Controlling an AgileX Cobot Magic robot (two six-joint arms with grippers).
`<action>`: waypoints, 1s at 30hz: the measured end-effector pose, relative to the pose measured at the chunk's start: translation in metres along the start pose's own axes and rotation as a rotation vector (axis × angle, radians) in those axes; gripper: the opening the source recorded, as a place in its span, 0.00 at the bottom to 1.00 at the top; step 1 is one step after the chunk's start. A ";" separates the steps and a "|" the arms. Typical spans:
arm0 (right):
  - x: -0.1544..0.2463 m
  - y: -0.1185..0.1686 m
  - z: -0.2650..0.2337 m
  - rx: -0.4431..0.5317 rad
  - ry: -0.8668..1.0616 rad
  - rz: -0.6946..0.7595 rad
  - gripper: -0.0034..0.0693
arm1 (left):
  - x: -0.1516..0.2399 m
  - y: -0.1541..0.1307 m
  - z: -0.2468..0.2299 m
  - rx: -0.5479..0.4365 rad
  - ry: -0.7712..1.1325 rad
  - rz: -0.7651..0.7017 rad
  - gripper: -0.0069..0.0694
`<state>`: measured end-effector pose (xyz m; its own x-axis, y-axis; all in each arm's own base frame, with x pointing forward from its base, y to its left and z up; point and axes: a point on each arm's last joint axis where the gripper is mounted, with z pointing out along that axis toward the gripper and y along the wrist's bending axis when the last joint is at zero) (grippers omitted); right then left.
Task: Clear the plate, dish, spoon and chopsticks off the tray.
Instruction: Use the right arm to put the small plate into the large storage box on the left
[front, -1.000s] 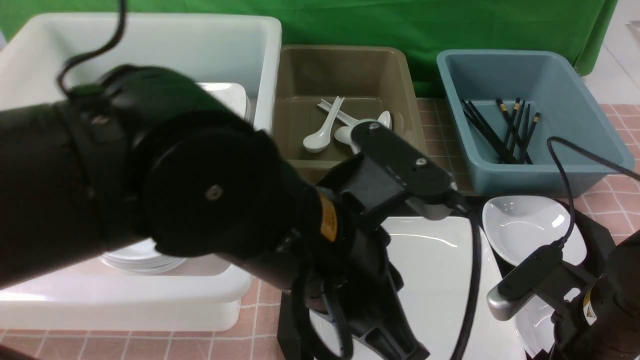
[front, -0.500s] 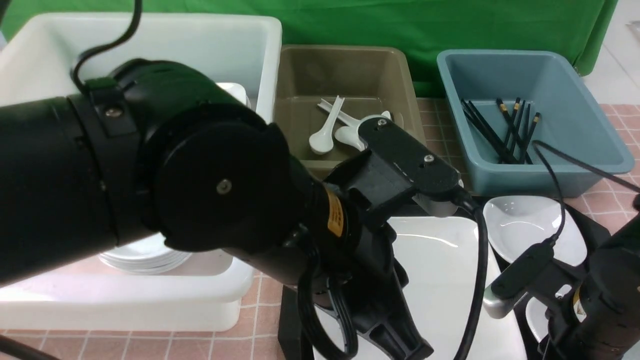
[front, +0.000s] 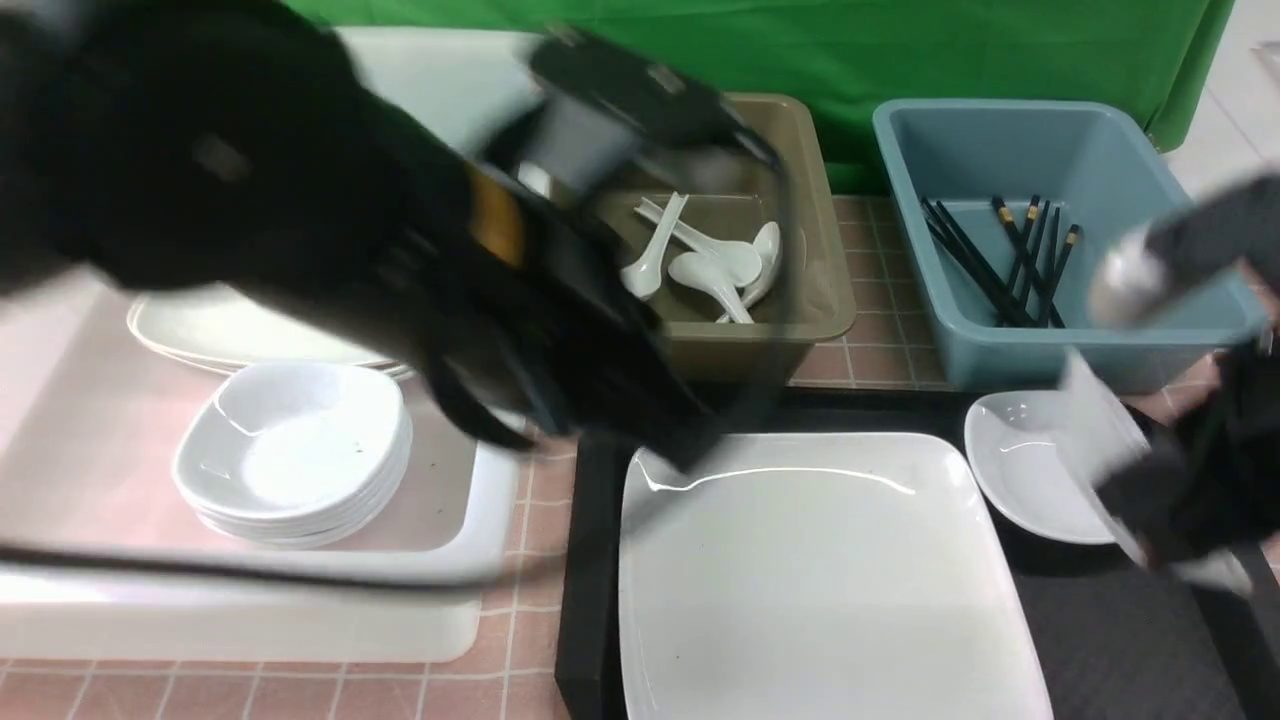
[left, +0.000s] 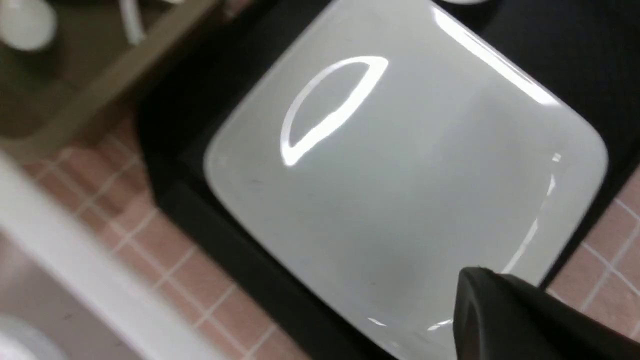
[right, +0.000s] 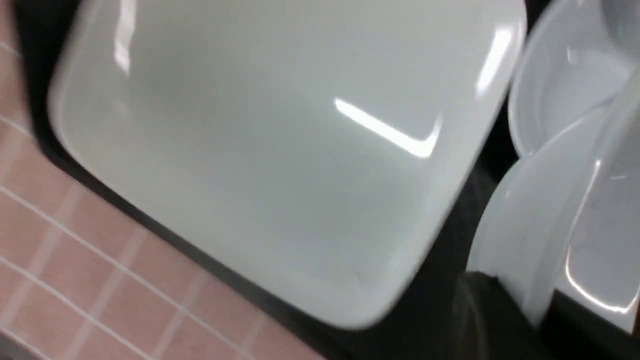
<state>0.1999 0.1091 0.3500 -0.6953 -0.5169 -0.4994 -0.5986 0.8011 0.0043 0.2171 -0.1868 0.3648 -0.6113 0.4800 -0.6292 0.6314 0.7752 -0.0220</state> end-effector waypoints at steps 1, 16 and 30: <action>-0.018 0.010 -0.014 -0.070 -0.093 -0.044 0.15 | 0.001 0.020 -0.014 -0.045 -0.018 -0.055 0.09; -0.184 0.165 0.077 -0.390 -0.355 -0.405 0.15 | 0.090 0.126 -0.137 -0.478 -0.116 -0.607 0.09; -0.193 0.209 0.229 -0.396 -0.230 -0.521 0.17 | 0.110 0.131 -0.134 -0.471 -0.092 -0.651 0.09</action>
<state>0.3002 0.4451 0.2489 -0.2022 -0.6924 -0.6926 -0.9620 0.2730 0.0080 0.1686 0.0221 0.3966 -0.7324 -0.1476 -0.6647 -0.1179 0.9890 -0.0896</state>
